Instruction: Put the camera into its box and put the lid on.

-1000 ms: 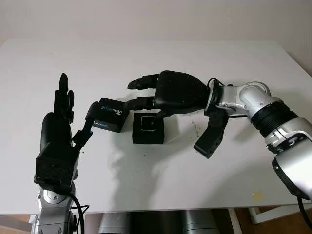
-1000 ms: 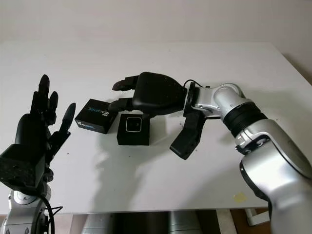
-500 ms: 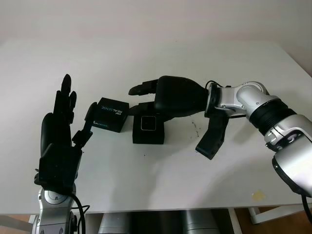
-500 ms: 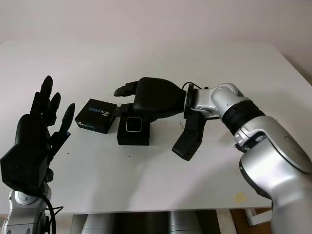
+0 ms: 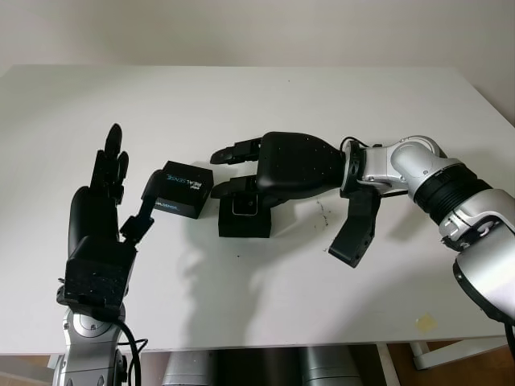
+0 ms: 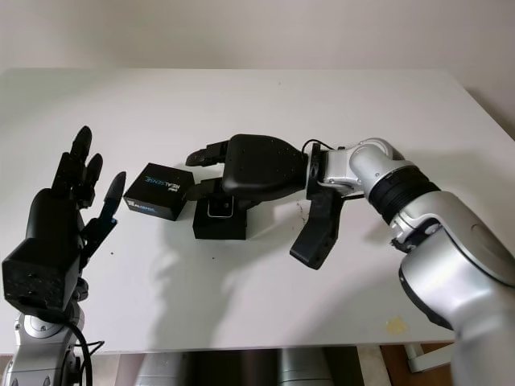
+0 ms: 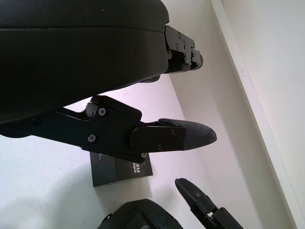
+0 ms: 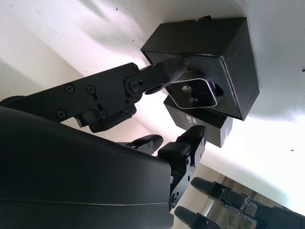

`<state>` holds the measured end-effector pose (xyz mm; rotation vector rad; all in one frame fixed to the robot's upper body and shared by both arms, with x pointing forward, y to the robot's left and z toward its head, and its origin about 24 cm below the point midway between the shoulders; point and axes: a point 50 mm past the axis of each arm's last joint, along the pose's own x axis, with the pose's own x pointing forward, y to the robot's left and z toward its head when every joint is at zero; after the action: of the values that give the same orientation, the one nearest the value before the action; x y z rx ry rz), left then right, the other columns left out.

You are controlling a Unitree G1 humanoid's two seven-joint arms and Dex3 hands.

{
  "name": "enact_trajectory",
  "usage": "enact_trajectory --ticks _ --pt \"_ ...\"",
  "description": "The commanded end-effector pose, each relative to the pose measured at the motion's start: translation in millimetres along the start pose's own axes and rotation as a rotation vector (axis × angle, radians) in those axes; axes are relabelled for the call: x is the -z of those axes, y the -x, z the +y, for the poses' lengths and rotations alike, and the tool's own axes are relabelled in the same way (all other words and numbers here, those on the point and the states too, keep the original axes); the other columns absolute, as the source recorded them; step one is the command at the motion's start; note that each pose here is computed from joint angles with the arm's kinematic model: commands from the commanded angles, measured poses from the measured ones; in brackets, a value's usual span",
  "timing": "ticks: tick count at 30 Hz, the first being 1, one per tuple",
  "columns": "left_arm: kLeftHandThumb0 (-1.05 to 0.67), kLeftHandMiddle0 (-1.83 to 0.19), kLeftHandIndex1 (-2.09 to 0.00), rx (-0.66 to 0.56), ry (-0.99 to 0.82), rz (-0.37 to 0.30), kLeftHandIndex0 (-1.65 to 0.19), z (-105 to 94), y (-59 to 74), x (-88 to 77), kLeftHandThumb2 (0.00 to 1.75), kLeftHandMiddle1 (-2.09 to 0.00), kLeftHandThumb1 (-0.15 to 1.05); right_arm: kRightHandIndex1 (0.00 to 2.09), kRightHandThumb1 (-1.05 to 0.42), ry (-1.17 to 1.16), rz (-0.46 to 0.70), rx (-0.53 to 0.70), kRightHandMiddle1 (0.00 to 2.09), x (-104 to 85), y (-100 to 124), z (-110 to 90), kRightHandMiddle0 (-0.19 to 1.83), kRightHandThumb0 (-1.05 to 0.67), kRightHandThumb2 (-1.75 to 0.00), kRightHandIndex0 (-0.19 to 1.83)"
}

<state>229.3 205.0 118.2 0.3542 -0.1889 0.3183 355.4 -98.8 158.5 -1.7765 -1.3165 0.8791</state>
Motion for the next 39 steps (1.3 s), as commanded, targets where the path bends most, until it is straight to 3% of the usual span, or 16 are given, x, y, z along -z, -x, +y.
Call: enact_trajectory --ticks 1,12,16,25,34,39 --pt "-0.58 -0.2 -0.11 -0.005 0.004 -0.01 -0.11 1.1 1.0 -2.7 0.37 -0.09 1.05 0.09 -0.96 0.002 -0.002 -0.005 0.22 0.7 2.9 1.2 0.51 -0.42 -0.06 0.44" --pt "-0.57 -0.19 -0.1 -0.003 -0.001 -0.008 -0.11 1.8 1.9 -2.5 0.38 -0.08 1.05 0.17 -0.97 0.0 -0.031 -0.013 0.37 -10.7 1.5 20.3 0.59 -0.43 -0.06 0.45" --pt "-0.57 -0.19 -0.1 -0.002 -0.001 -0.007 -0.11 2.1 2.4 -2.5 0.38 -0.08 1.05 0.84 -0.97 0.02 -0.042 -0.021 0.94 -14.3 -0.1 27.6 0.41 -0.43 -0.05 0.13" --pt "-0.57 -0.19 -0.09 -0.003 0.013 -0.004 -0.11 1.3 2.7 -3.1 0.37 -0.08 1.05 1.24 -0.94 0.096 -0.077 -0.063 1.31 -15.9 -4.9 37.2 0.41 -0.41 -0.05 -0.05" --pt "-0.57 -0.2 -0.09 0.003 -0.002 -0.007 -0.12 0.6 1.3 -3.0 0.38 -0.07 1.05 1.24 -0.95 0.131 -0.048 -0.033 1.36 -4.9 -3.4 29.5 0.36 -0.45 -0.05 -0.13" --pt "-0.59 -0.2 -0.09 0.008 -0.005 -0.01 -0.12 1.0 -0.2 -2.3 0.38 -0.07 1.05 1.06 -0.96 0.124 0.002 0.028 1.36 5.0 -3.1 18.4 0.35 -0.46 -0.06 -0.03"
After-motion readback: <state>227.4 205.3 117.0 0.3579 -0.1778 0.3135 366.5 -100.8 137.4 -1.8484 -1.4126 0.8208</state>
